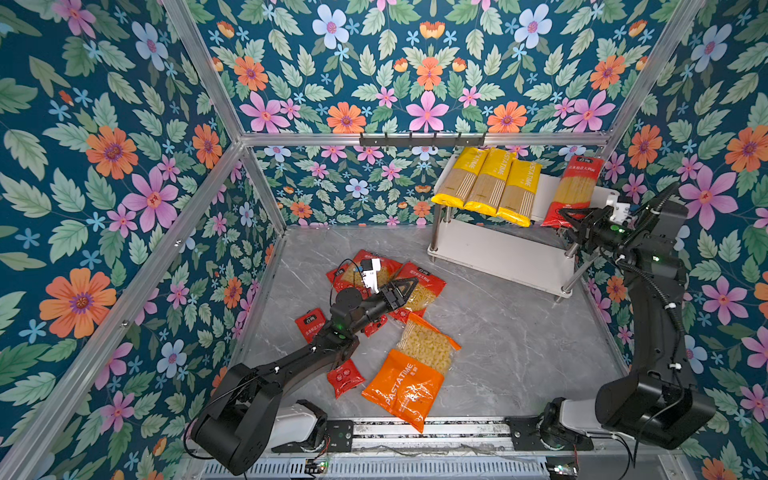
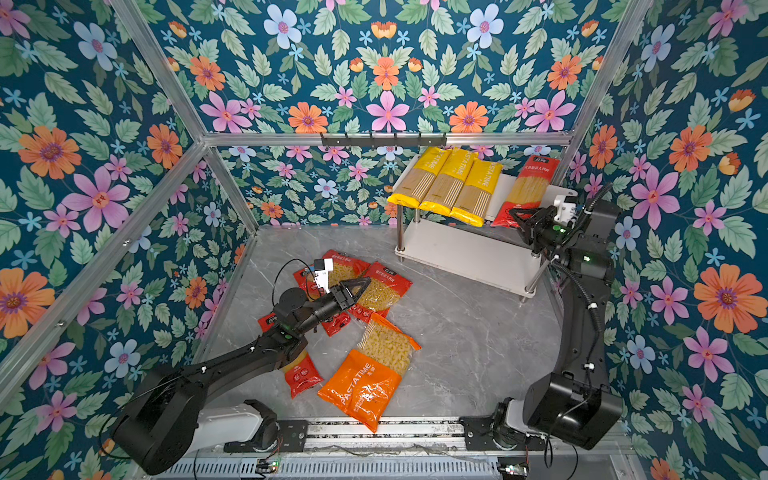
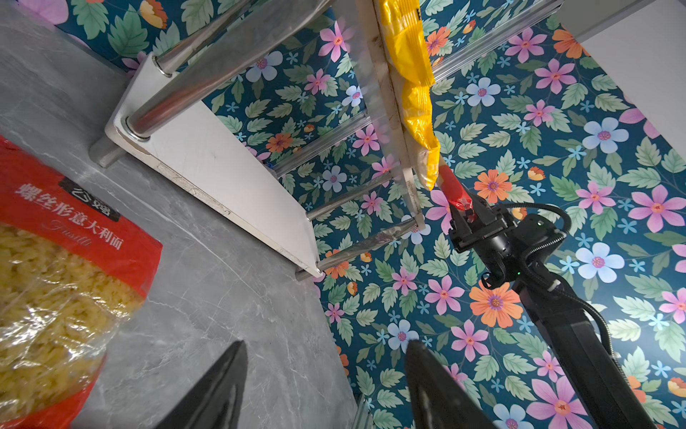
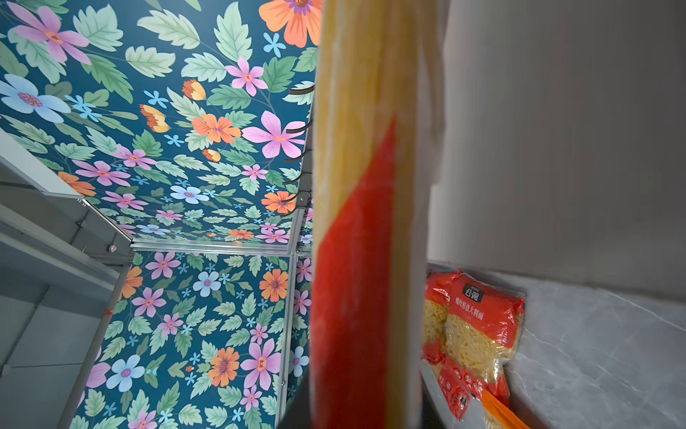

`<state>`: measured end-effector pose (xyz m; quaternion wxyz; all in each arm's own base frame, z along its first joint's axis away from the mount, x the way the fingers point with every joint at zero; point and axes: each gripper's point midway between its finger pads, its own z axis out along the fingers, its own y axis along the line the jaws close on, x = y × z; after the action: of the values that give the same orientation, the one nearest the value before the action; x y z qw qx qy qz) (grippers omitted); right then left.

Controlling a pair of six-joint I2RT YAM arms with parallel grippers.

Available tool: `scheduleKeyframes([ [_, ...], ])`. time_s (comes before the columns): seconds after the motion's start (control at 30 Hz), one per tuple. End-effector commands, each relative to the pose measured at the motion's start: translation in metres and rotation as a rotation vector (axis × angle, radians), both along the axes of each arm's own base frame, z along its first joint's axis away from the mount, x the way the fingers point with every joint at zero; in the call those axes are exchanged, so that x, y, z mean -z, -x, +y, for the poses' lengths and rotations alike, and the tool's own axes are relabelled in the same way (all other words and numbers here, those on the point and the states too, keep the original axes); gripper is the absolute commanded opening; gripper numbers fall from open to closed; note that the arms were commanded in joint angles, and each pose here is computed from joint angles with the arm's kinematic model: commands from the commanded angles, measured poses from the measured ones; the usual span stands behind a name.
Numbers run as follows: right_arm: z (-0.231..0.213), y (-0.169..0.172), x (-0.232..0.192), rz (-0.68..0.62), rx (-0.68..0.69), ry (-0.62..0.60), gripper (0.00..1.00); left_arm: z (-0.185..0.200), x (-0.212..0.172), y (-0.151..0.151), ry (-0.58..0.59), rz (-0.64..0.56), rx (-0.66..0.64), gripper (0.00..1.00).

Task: Place and organize the pasta boxes and bags onto the shelf
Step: 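Carry the red spaghetti bag to the upper shelf with the right gripper, then stand the red spaghetti bag beside the yellow packs and open the right gripper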

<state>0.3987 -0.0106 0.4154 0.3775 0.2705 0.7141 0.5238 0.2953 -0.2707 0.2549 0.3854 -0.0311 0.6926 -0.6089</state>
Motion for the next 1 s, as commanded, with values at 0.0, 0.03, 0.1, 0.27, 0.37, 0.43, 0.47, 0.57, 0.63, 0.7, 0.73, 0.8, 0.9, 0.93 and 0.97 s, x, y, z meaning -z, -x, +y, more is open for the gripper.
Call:
scheduleKeyframes([
  [0.0,0.010,-0.002,-0.012,-0.097,-0.067,0.080,0.00,-0.001,-0.009,0.001,0.018,-0.039,-0.007,0.70],
  [0.03,0.012,-0.004,-0.007,-0.085,-0.074,0.087,0.00,-0.001,-0.009,0.001,0.018,-0.038,-0.006,0.69],
  [0.1,0.015,-0.008,0.003,-0.057,-0.093,0.090,0.00,-0.003,-0.009,0.001,0.017,-0.038,-0.004,0.69],
  [0.27,0.010,-0.004,0.014,-0.023,-0.048,0.108,0.19,-0.007,-0.011,0.002,0.015,-0.046,0.006,0.69],
  [0.37,0.010,0.001,0.016,-0.016,-0.041,0.108,0.34,-0.007,-0.009,0.001,0.008,-0.044,0.000,0.69],
  [0.43,0.007,0.004,0.019,-0.006,-0.029,0.101,0.40,-0.008,-0.008,0.002,0.007,-0.040,0.004,0.69],
  [0.47,0.004,0.007,0.020,-0.003,-0.014,0.100,0.42,-0.009,-0.007,0.002,0.006,-0.041,0.006,0.69],
  [0.57,-0.006,0.016,0.027,0.021,0.052,0.108,0.46,-0.009,-0.007,0.002,0.005,-0.039,0.006,0.69],
  [0.63,-0.008,0.020,0.032,0.036,0.076,0.125,0.48,-0.010,-0.006,0.001,0.004,-0.038,0.008,0.69],
  [0.7,-0.011,0.024,0.035,0.047,0.101,0.148,0.49,-0.012,-0.005,0.001,0.004,-0.035,0.014,0.69],
  [0.73,-0.012,0.025,0.036,0.050,0.108,0.157,0.49,-0.014,-0.005,0.002,0.006,-0.036,0.018,0.69],
  [0.8,-0.015,0.027,0.035,0.049,0.119,0.168,0.47,-0.016,-0.004,0.002,0.009,-0.033,0.025,0.69],
  [0.9,-0.017,0.024,0.031,0.037,0.124,0.182,0.37,-0.018,-0.001,0.004,0.009,-0.029,0.031,0.69],
  [0.93,-0.017,0.023,0.030,0.034,0.121,0.188,0.32,-0.018,-0.001,0.005,0.010,-0.030,0.032,0.69],
  [0.97,-0.018,0.021,0.029,0.033,0.122,0.198,0.27,-0.018,0.000,0.005,0.009,-0.029,0.032,0.69],
])
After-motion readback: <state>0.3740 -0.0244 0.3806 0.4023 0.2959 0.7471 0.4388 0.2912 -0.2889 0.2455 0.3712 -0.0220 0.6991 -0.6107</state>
